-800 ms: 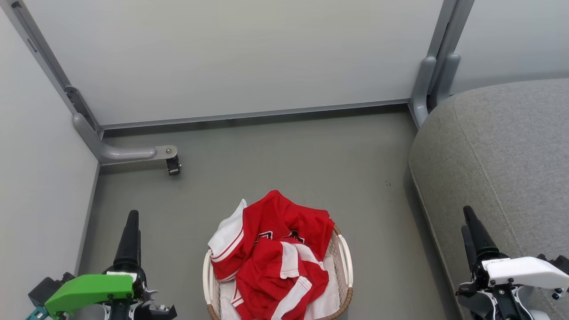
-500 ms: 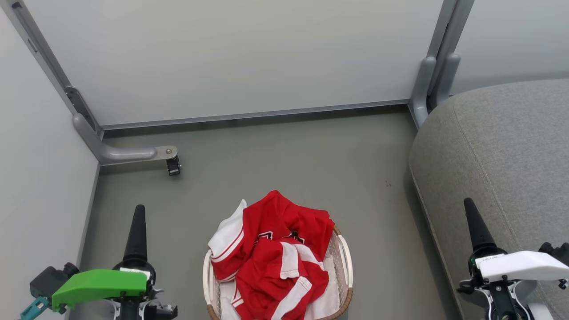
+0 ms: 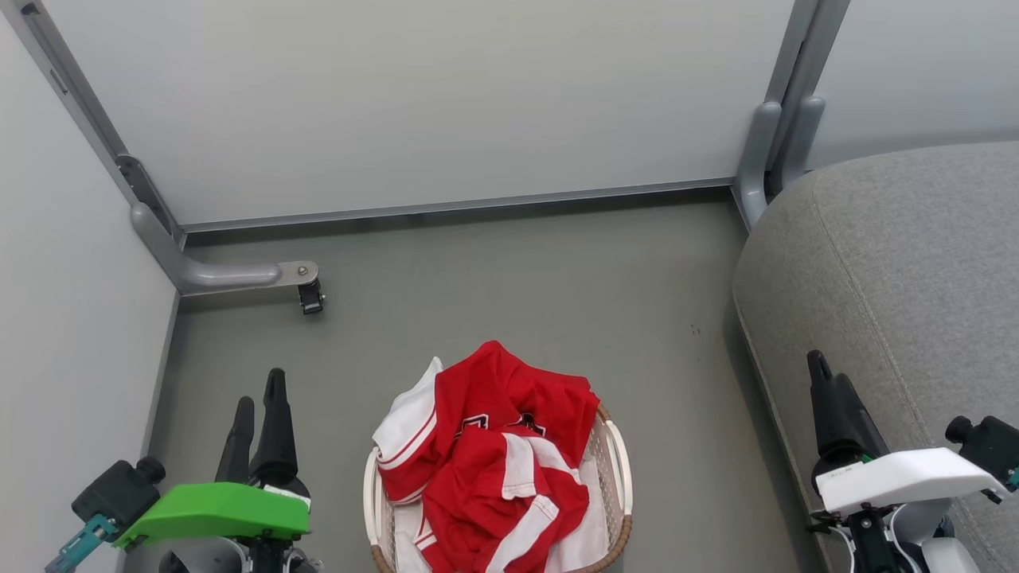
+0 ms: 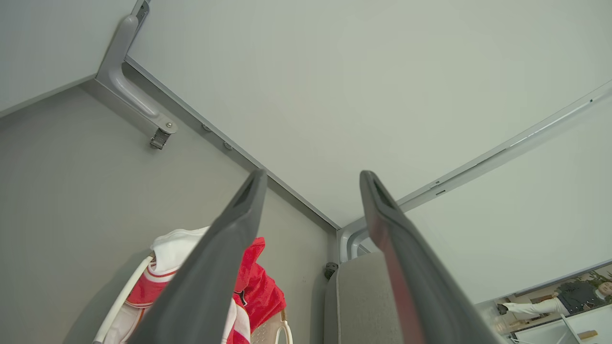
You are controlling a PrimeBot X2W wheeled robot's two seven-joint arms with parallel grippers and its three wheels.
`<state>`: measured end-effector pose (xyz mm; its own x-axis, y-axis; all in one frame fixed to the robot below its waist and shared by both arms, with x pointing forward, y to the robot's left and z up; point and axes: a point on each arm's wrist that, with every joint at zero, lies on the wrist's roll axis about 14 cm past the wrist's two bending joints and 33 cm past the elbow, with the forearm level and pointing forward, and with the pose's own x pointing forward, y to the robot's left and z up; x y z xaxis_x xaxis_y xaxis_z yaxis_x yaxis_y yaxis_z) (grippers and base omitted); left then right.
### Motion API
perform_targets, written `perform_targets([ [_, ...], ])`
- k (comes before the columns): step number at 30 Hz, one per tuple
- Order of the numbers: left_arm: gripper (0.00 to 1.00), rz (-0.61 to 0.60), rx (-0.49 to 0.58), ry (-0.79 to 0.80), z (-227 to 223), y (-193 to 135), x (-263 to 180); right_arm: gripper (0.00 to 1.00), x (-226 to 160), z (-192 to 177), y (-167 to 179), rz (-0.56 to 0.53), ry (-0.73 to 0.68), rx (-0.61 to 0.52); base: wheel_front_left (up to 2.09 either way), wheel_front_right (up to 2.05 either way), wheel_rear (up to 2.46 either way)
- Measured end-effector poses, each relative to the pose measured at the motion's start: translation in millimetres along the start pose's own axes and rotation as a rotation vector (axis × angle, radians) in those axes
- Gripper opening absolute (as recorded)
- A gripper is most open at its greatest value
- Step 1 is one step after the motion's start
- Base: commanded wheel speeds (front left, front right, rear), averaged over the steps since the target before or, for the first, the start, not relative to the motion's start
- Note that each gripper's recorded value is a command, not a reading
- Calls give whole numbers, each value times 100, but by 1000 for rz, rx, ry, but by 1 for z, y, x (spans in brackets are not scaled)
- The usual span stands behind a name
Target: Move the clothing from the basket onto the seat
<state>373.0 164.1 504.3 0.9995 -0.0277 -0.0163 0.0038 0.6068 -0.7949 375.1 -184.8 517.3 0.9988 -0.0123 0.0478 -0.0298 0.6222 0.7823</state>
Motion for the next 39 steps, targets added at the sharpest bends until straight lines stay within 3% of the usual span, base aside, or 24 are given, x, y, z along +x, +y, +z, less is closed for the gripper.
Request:
perform_targets([
  [12, 100, -6, 220, 15, -9, 0, -5, 100, -4, -13, 2, 19, 32, -186, 0, 0, 0],
  [39, 100, -39, 506, 30, -25, -1, -12, 100, -8, -27, 6, 77, 58, -510, 0, 0, 0],
])
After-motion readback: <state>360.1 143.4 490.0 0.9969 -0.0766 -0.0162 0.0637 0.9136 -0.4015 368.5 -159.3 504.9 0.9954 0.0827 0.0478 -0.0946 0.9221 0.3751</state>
